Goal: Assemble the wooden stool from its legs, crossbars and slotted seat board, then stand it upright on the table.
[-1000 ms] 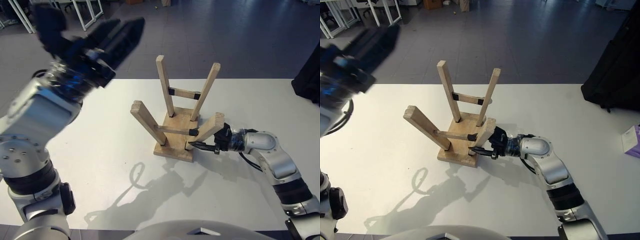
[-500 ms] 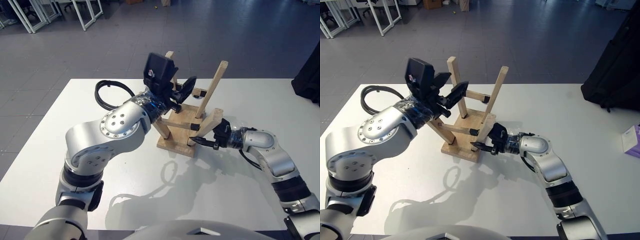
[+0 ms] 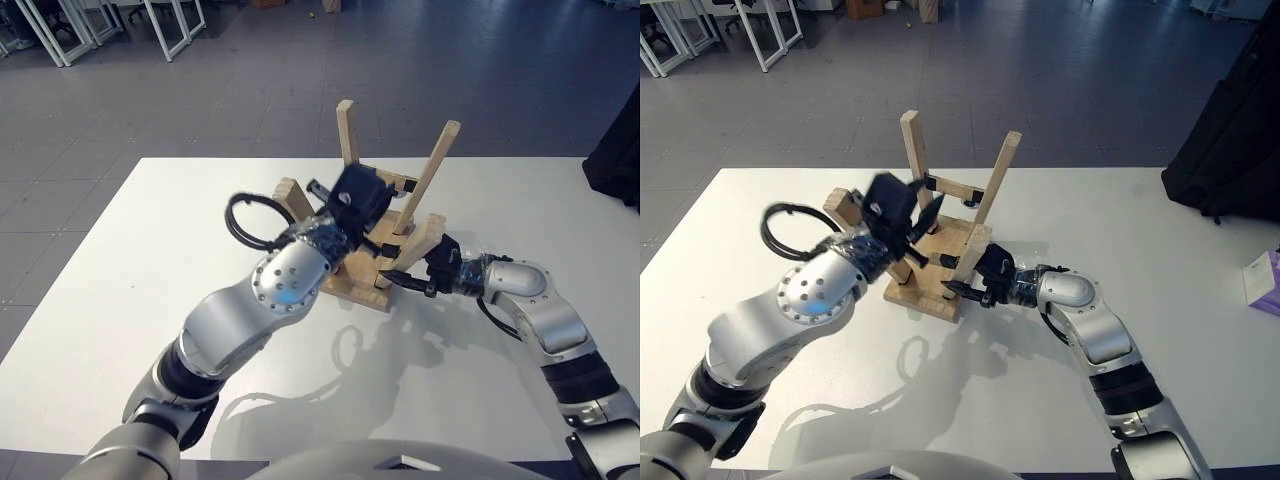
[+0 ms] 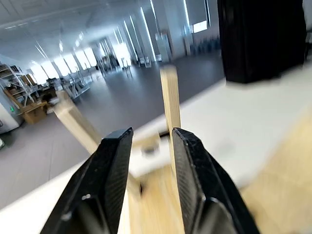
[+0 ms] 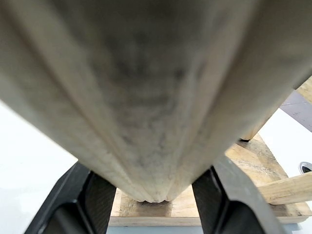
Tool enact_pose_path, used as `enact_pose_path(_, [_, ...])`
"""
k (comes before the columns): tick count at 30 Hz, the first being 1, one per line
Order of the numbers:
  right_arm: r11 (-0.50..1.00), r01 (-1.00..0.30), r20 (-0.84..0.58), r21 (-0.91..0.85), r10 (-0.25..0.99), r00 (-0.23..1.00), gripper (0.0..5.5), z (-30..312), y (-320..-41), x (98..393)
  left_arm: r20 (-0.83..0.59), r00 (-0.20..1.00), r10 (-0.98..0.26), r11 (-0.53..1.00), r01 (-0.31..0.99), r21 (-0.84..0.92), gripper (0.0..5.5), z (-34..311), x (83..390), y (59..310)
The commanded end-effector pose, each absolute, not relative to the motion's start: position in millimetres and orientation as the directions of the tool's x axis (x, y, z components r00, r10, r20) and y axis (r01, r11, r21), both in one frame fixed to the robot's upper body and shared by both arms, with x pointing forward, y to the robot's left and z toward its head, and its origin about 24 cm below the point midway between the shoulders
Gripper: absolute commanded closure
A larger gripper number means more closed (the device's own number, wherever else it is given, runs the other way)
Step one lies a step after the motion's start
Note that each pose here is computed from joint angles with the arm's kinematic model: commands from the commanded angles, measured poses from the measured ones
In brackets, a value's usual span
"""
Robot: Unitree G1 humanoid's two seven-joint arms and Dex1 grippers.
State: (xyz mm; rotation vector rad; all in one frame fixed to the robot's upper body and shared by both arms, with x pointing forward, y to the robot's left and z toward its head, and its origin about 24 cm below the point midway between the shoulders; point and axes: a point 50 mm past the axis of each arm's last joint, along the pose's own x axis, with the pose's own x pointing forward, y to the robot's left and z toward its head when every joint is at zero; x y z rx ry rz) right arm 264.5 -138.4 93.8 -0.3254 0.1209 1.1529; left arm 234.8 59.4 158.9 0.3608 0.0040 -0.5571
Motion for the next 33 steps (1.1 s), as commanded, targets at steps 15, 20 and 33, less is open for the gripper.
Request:
enact_pose_path(15, [0.547,-0.811,-0.848,0.207,0.514,0.130,3.48,-41.1,-206.1,193.8,0.064,0.864,-0.500,0.852,0.477,0.216,4.00,193.7,245.9,81.3])
enact_pose_path(20, [0.554,-0.806,-0.829,0.208,0.537,0.156,3.48,-41.1,-203.5,193.2,0.329,0.852,-0.408,0.906,0.421,0.036,4.00,266.7,259.2,96.9])
enact_pose_path(33, [0.530,-0.829,-0.803,0.177,0.565,0.189,3.48,-31.6,-194.8,205.9,-0.084,0.900,-0.428,0.901,0.417,-0.121,4.00,158.1,285.6,107.6])
